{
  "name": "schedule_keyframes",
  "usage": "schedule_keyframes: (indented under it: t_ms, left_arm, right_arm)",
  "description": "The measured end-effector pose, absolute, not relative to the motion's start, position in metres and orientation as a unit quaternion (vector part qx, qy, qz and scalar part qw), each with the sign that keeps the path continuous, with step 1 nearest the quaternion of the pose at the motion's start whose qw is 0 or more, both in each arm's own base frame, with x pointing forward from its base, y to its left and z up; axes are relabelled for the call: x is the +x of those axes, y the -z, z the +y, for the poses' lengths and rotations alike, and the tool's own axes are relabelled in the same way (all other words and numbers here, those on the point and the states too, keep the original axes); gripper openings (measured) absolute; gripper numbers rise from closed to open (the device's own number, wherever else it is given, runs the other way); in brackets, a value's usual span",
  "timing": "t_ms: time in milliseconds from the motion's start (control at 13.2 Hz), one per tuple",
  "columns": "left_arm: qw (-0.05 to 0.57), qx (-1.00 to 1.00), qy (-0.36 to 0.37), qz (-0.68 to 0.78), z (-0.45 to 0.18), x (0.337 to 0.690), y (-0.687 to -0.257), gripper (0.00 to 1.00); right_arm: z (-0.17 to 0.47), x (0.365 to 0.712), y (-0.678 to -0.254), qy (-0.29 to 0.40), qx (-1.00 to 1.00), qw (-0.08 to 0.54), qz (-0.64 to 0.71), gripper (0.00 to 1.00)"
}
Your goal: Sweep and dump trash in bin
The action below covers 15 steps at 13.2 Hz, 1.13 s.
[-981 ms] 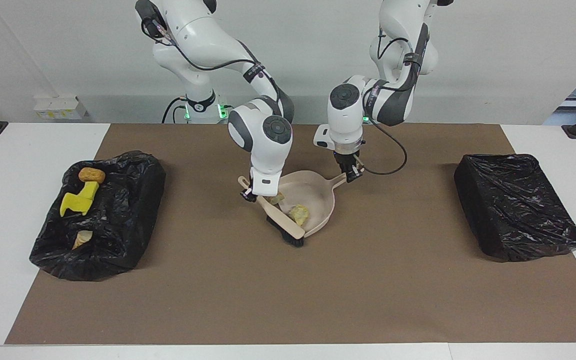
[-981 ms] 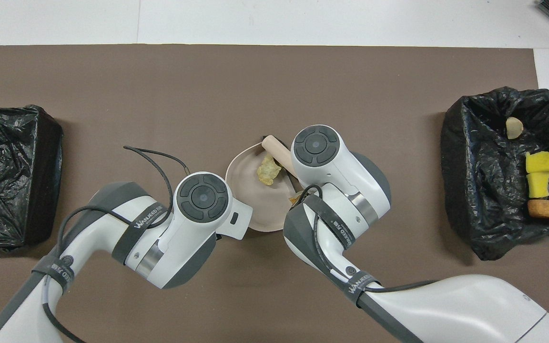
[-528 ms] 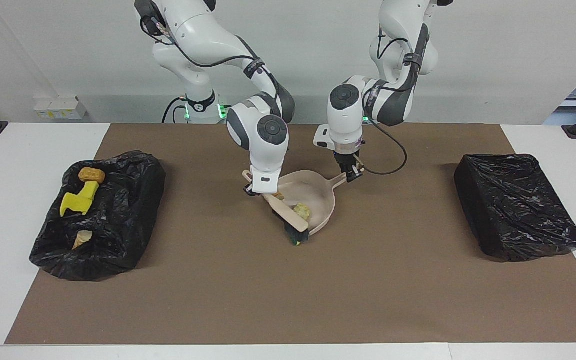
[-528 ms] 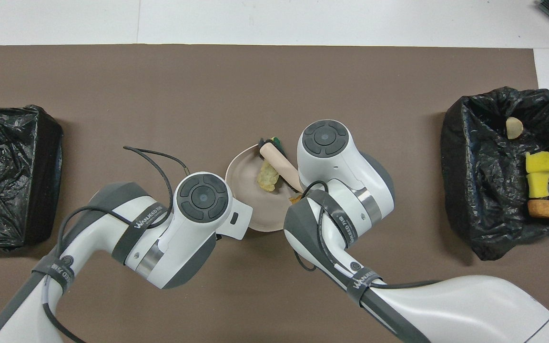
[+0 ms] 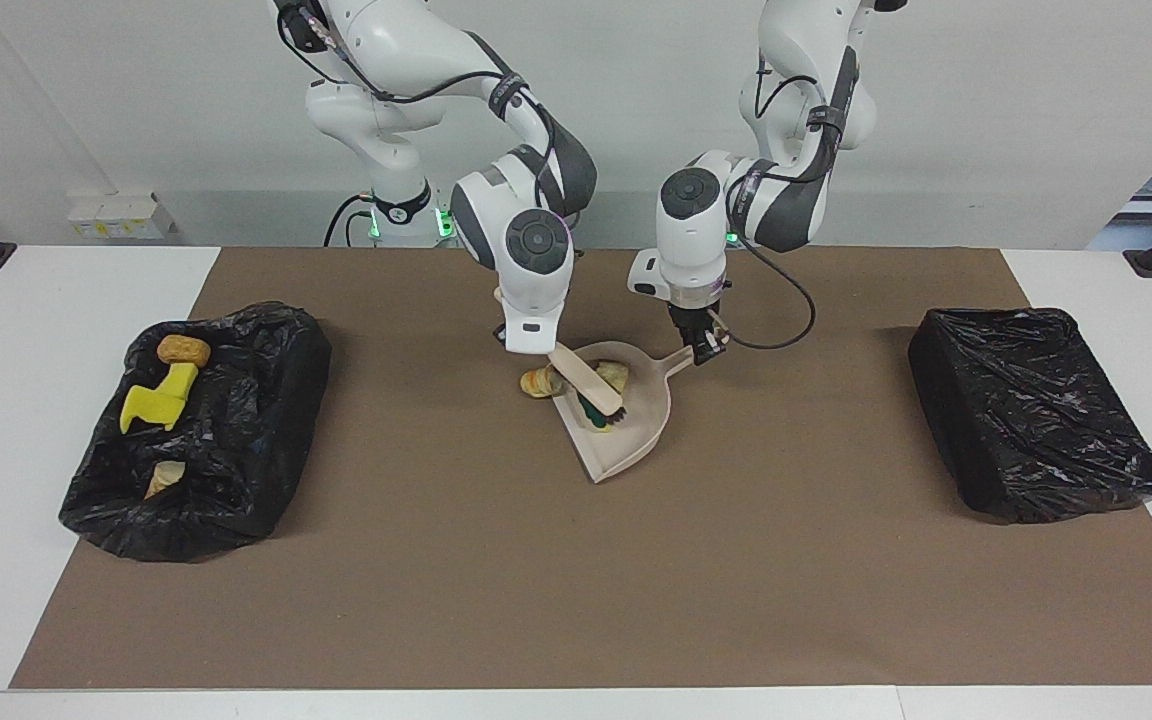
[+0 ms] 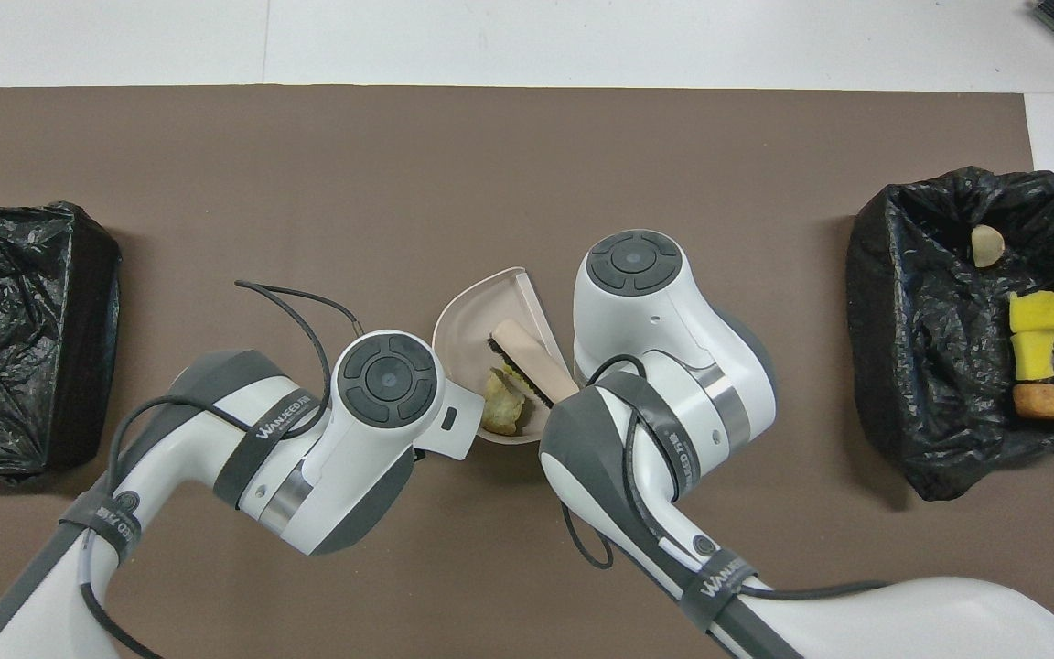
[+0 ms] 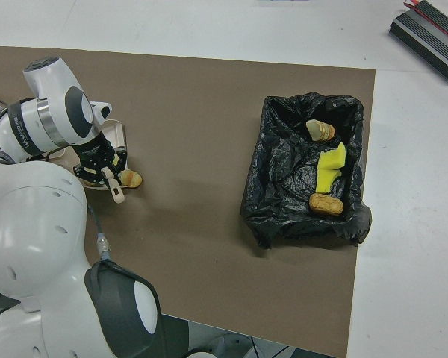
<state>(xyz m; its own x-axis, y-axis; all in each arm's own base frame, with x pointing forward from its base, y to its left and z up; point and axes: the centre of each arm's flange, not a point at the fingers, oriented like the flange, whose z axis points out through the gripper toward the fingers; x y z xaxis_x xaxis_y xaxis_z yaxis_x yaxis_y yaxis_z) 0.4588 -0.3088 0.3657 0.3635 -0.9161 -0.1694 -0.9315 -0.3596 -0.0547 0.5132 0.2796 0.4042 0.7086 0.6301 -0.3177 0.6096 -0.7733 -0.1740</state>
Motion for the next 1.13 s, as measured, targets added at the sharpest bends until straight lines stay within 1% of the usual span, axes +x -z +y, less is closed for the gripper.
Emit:
schedule_keyframes:
  t_ms: [302,453,604,830,1132]
  left_arm:
    - [0.071,-0.825,-0.055,0.558,-0.306,0.461,-0.366,0.31]
    - [0.071,-0.825,-0.055,0.558,-0.306,0.461,-0.366,0.31]
    - [0.071,-0.825,-0.055,0.558,-0.306,0.461,-0.366,0.31]
    - [0.071,-0.825,-0.054,0.558,-0.306,0.461,-0.366,0.31]
    - [0.071,-0.825,-0.054,0.558,-0.306,0.461,-0.366,0.31]
  right_arm:
    - [0.228,0.528,-0.402,-0.203,-0.940,0.027,-0.274,0.26]
    - [0.210,0.523,-0.391,-0.217,-0.947,0.019,-0.236,0.26]
    - [0.204,0.511,-0.379,-0.216,-0.958,0.004,-0.187,0.26]
    - [0.212,0.496,-0.360,-0.200,-0.970,-0.009,-0.137,0.26]
    - [0.271,0.472,-0.356,-0.190,-0.975,0.034,-0.110,0.26]
